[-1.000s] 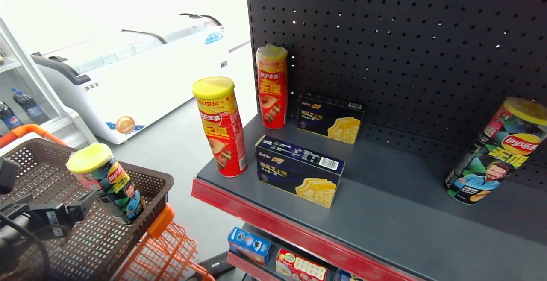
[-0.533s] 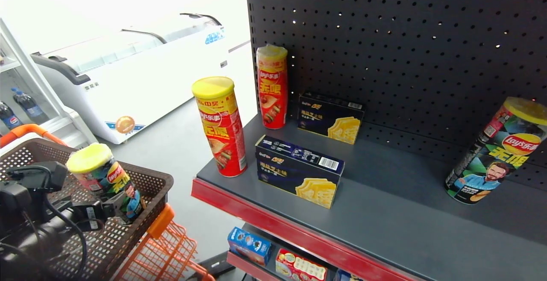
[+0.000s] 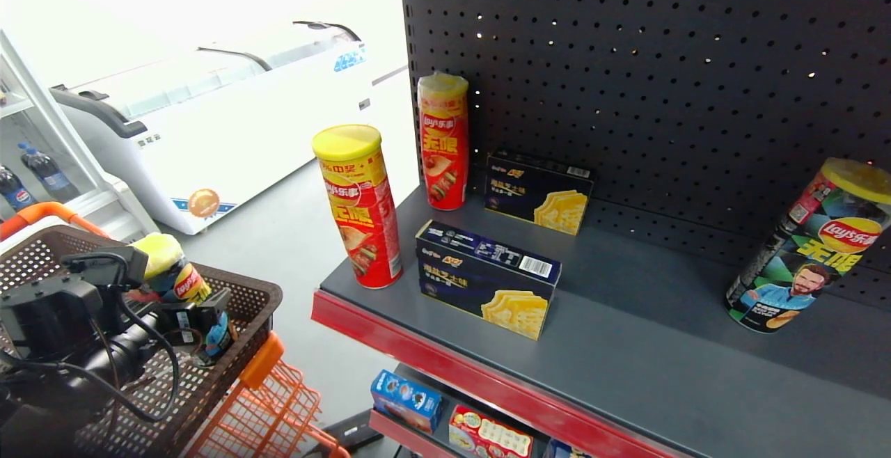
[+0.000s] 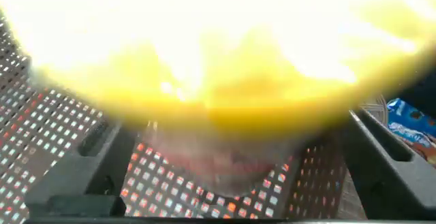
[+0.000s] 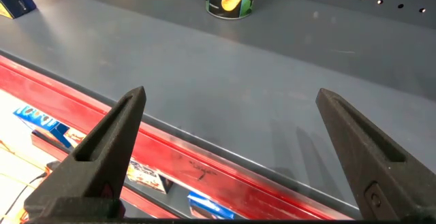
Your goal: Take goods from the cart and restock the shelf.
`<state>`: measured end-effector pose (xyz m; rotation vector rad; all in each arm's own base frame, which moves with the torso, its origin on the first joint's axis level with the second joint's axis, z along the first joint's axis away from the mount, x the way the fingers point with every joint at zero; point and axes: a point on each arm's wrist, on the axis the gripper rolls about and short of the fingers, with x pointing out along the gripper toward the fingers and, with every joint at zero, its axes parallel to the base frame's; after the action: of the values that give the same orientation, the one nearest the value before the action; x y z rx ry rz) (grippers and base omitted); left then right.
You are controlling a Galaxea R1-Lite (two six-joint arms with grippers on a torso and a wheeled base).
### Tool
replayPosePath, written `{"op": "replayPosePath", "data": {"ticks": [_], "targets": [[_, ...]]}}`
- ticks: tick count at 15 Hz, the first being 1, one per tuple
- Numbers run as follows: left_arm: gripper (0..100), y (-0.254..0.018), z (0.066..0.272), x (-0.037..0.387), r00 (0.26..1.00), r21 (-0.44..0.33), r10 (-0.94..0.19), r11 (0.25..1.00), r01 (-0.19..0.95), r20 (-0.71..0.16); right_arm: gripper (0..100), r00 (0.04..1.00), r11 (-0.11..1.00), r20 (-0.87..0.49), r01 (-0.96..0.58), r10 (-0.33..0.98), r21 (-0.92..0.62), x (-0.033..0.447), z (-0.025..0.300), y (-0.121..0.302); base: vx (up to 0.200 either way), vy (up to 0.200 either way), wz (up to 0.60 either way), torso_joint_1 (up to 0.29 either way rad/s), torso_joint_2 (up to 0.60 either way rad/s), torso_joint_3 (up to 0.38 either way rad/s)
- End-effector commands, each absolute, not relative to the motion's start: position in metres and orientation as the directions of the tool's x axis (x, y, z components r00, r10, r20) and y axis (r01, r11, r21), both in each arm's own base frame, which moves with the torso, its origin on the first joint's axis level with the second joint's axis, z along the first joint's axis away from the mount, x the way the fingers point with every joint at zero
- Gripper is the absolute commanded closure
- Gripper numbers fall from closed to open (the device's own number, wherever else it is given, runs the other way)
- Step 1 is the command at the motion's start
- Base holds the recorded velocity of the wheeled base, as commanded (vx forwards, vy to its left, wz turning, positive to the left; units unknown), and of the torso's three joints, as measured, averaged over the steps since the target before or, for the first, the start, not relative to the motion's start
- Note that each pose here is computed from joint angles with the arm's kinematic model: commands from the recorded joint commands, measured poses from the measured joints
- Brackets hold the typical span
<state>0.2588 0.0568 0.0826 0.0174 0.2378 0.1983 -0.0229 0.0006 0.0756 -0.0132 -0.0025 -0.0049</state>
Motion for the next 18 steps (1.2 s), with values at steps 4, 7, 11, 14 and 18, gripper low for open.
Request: {"op": "replayPosePath", "data": {"ticks": [4, 7, 11, 14, 18], "targets": [[0, 0.065, 0.075, 0.274, 0.949, 0.036, 0.213, 0.977, -0.210, -0.231, 0, 1.000, 1.000, 0.002, 0.005, -0.005, -0.014, -0.023, 0.076, 0.001, 0.000, 0.000, 0.00, 0.000, 0.00, 0.000], [100, 0.065, 0.077, 0.279, 0.953, 0.039, 0.211, 0.978, -0.207, -0.218, 0, 1.000, 1.000, 0.002, 0.005, -0.005, -0.014, -0.023, 0.076, 0.001, 0.000, 0.000, 0.00, 0.000, 0.00, 0.000], [100, 0.059, 0.084, 0.277, 0.961, 0.047, 0.200, 0.980, -0.195, -0.192, 0, 1.000, 1.000, 0.002, 0.006, -0.006, -0.014, -0.023, 0.076, 0.001, 0.000, 0.000, 0.00, 0.000, 0.00, 0.000], [100, 0.047, 0.119, 0.264, 0.982, 0.048, 0.166, 0.986, -0.162, -0.087, 0, 1.000, 1.000, 0.002, 0.005, -0.005, -0.014, -0.023, 0.076, 0.001, 0.000, 0.000, 0.00, 0.000, 0.00, 0.000], [100, 0.028, 0.160, 0.238, 0.995, 0.061, 0.104, 0.993, -0.103, -0.009, 0, 1.000, 1.000, 0.002, 0.005, -0.005, -0.014, -0.023, 0.076, 0.001, 0.000, 0.000, 0.00, 0.000, 0.00, 0.000]]}}
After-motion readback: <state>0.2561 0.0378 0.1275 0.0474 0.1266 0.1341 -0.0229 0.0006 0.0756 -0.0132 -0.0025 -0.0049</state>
